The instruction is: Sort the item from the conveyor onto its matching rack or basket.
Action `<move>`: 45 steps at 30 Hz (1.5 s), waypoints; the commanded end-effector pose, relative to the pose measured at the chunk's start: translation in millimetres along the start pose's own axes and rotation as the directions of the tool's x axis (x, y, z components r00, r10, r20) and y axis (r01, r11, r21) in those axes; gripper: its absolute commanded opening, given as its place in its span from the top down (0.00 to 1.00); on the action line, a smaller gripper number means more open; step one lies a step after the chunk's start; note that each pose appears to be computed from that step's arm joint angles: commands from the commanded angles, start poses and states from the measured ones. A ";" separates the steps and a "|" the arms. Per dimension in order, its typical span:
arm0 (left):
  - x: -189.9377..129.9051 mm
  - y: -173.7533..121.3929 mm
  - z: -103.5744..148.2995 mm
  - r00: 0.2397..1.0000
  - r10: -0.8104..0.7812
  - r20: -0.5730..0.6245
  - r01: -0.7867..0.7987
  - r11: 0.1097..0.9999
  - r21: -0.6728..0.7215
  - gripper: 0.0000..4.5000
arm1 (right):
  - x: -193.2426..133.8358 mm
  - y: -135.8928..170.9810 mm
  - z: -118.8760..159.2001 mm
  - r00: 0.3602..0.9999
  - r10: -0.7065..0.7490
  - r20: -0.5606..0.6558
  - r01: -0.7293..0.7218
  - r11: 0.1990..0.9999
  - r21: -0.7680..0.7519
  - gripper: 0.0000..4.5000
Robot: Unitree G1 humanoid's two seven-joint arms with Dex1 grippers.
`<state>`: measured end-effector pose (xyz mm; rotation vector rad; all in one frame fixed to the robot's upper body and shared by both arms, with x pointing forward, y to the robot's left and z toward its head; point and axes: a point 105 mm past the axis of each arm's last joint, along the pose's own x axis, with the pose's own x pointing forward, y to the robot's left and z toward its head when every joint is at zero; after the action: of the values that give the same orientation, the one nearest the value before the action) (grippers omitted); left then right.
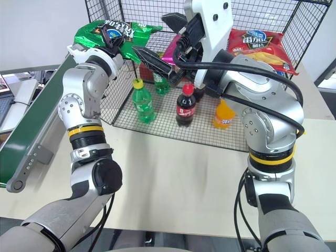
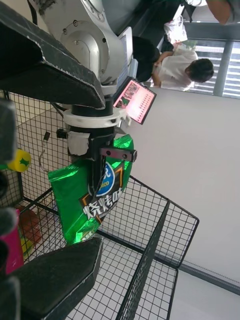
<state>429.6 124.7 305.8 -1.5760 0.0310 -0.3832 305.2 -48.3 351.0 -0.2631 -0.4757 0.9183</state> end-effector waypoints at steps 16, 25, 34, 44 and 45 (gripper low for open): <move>-5.9 -33.1 -36.8 0.974 -0.110 -0.198 0.124 0.990 0.060 0.99 | -5.8 -3.9 15.0 0.998 -0.038 0.047 0.040 0.999 -0.035 0.00; 2.6 -22.1 -5.8 0.997 -0.053 -0.063 0.057 0.997 0.060 0.99 | -6.6 -4.2 14.7 0.998 -0.042 0.044 0.044 0.998 -0.036 0.00; 3.8 -20.8 -16.6 0.992 -0.060 -0.115 0.071 0.994 0.088 0.99 | -6.9 -4.3 15.1 0.998 -0.036 0.046 0.038 0.999 -0.035 0.00; 0.0 -22.5 -14.3 0.992 -0.077 -0.102 0.091 0.986 0.137 0.56 | -6.4 -3.7 15.1 0.999 -0.030 0.045 0.031 0.999 -0.038 0.00; -0.9 -22.4 -14.3 0.992 -0.076 -0.103 0.090 0.986 0.138 0.48 | -6.4 -3.8 15.1 0.999 -0.029 0.045 0.031 0.999 -0.038 0.00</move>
<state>428.4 111.5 309.4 -1.4562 0.0665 -0.4716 304.5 -50.2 353.3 -0.2626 -0.4849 0.9017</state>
